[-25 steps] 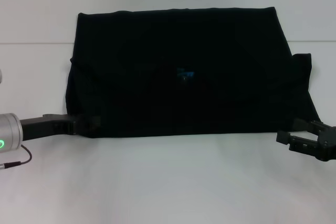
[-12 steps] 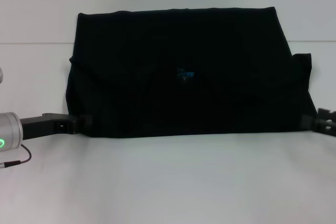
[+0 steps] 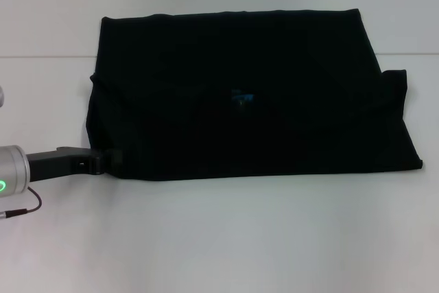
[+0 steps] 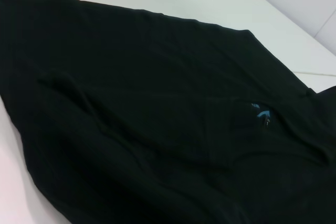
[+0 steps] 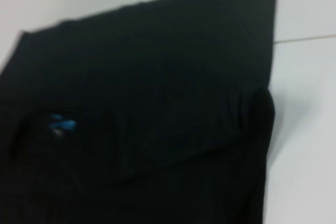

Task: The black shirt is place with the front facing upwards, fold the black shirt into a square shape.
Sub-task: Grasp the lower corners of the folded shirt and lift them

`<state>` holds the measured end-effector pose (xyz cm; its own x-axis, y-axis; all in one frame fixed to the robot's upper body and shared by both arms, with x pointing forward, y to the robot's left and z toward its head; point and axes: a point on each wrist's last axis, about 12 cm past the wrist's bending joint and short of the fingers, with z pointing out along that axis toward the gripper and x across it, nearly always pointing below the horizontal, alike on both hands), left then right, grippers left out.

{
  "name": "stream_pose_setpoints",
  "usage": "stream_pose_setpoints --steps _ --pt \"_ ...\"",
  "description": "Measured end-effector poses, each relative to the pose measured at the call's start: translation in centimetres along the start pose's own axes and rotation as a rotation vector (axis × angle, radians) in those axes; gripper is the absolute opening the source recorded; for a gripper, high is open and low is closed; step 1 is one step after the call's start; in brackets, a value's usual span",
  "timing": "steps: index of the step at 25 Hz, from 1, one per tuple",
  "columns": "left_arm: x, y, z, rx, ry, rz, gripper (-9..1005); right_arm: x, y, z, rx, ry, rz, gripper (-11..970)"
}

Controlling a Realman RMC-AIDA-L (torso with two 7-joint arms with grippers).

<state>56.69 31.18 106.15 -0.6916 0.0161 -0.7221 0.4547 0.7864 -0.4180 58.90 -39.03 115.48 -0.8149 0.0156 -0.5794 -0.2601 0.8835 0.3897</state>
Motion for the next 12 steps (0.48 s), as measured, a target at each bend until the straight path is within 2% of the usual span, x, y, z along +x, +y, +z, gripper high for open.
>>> stream_pose_setpoints --steps 6,12 --pt "0.0 0.0 0.0 0.003 0.0 0.001 26 -1.7 1.7 3.2 0.092 0.096 -0.078 934" --pt "0.0 -0.1 0.0 0.012 0.001 -0.001 26 -0.6 2.3 5.8 0.077 0.139 -0.078 933"
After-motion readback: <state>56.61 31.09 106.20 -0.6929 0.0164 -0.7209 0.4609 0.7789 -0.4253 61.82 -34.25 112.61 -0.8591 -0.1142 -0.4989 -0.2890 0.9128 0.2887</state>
